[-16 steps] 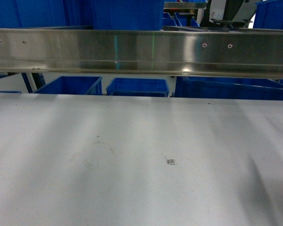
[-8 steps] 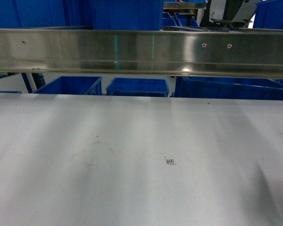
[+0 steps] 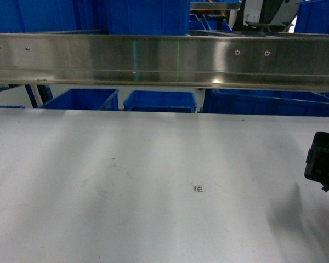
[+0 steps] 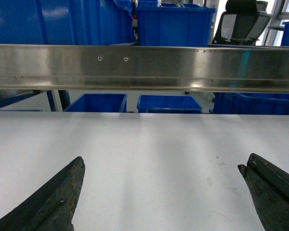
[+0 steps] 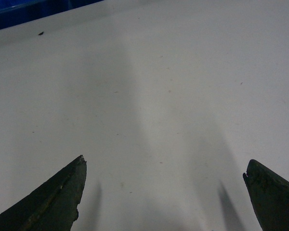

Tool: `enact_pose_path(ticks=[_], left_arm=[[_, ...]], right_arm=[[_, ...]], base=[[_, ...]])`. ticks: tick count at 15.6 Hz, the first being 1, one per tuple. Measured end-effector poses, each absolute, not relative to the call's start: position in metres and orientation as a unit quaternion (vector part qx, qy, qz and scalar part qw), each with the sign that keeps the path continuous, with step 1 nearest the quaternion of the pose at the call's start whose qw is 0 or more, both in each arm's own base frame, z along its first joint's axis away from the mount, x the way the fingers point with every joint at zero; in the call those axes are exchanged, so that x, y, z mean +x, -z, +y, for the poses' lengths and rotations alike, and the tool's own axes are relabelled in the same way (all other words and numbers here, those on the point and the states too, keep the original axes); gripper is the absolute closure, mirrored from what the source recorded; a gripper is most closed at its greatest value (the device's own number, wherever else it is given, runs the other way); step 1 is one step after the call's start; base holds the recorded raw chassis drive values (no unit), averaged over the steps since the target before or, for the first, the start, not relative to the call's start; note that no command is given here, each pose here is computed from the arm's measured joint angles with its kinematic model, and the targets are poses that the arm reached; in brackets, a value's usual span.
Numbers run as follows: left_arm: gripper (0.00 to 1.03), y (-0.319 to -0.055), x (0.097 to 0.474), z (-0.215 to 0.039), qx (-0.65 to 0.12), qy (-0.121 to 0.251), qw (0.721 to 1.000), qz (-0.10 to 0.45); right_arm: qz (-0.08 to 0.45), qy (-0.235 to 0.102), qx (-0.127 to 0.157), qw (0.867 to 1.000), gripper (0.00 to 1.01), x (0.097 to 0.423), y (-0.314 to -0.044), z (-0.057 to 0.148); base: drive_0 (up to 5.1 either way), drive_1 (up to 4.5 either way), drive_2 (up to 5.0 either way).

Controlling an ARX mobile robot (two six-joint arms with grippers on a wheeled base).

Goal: Place magnetic block on left shelf second layer

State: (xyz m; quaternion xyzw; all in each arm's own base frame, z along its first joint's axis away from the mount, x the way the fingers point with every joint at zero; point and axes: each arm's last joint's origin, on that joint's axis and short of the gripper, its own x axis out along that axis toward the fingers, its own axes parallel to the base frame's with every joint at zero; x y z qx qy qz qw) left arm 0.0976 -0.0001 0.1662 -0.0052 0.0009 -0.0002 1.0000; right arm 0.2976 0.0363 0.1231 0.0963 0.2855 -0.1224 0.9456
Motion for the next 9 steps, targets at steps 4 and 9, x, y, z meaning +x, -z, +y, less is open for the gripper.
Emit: enact_pose_path(ticks=[4,9], left_arm=[[0.05,-0.166,0.098,0.000,-0.005,0.000,1.000,0.001],[0.05,-0.166,0.098,0.000,-0.005,0.000,1.000,0.001]], right_arm=[[0.311,0.142,0.146,0.928,0.03,0.298,-0.115,0.045],[0.334,0.159,0.165,0.914,0.03,0.293,-0.105,0.051]], base=[[0.0,0.00,0.0],[0.0,0.00,0.0]])
